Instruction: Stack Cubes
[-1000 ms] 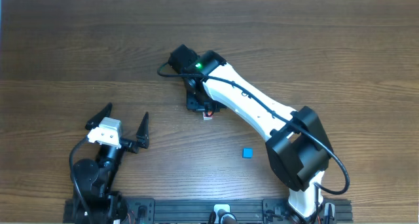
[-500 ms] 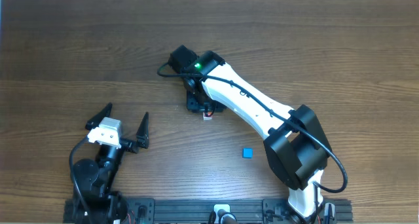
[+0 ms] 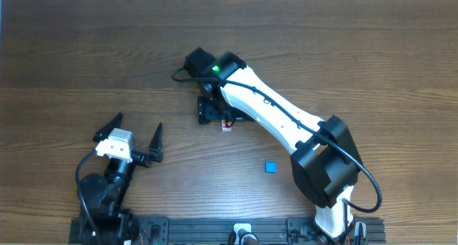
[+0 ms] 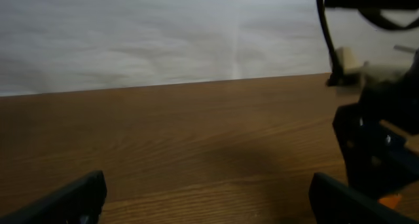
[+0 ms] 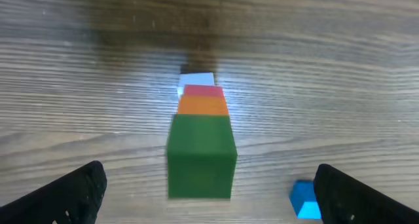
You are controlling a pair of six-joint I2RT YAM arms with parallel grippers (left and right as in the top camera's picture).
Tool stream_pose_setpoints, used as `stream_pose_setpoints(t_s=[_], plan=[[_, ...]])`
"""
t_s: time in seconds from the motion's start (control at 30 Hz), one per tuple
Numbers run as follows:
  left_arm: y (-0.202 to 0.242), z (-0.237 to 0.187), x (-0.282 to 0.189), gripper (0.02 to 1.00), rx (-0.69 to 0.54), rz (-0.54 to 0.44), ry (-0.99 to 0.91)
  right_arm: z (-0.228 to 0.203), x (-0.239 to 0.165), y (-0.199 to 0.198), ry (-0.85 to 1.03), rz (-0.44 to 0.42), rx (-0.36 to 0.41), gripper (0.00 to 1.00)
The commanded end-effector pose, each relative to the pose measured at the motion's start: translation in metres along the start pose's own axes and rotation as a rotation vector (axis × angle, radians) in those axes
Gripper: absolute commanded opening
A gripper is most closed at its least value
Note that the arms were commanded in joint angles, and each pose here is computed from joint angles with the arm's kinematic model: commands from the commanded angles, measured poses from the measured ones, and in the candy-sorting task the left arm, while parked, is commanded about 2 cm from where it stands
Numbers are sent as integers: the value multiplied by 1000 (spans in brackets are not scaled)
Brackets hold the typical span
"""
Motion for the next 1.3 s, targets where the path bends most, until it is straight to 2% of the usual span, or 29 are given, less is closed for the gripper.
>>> stream_pose_setpoints(t_s=[0.03,0.13,0.3,0.43,0.6,0.77,0.97,1.3], plan=[[0,-1,0,1000,19,-6,-3,-2,-54,4,-97,25,-88,991],[0,-1,0,1000,19,-6,-3,-20,-78,-3,-117,16,-111,993],[0,-1,0,1000,19,-6,-3,-51,-87,-23,-95,-4,-110,993],[0,-1,0,998,19,-6,-3,-86,-66,-44,-101,1,-84,993],[0,-1,0,1000,19,-6,-3,-117,-36,-62,-140,60,-62,993],[0,-1,0,1000,19,-6,-3,-141,5,-84,-121,51,18,991],[0,-1,0,998,19,-6,-3,-148,51,-99,-59,34,89,993],[0,-1,0,1000,19,-6,-3,-141,81,-89,-6,16,82,993]])
Point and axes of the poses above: each gripper's point midway between its finger pads, its own x axis out along the fingers, its own y axis along the line the jaws close on, z = x × y, the point moved 4 cm from there along -x, back along the fingers, and after that the axes turned 10 degrees about -x, right-handed, at the moved point
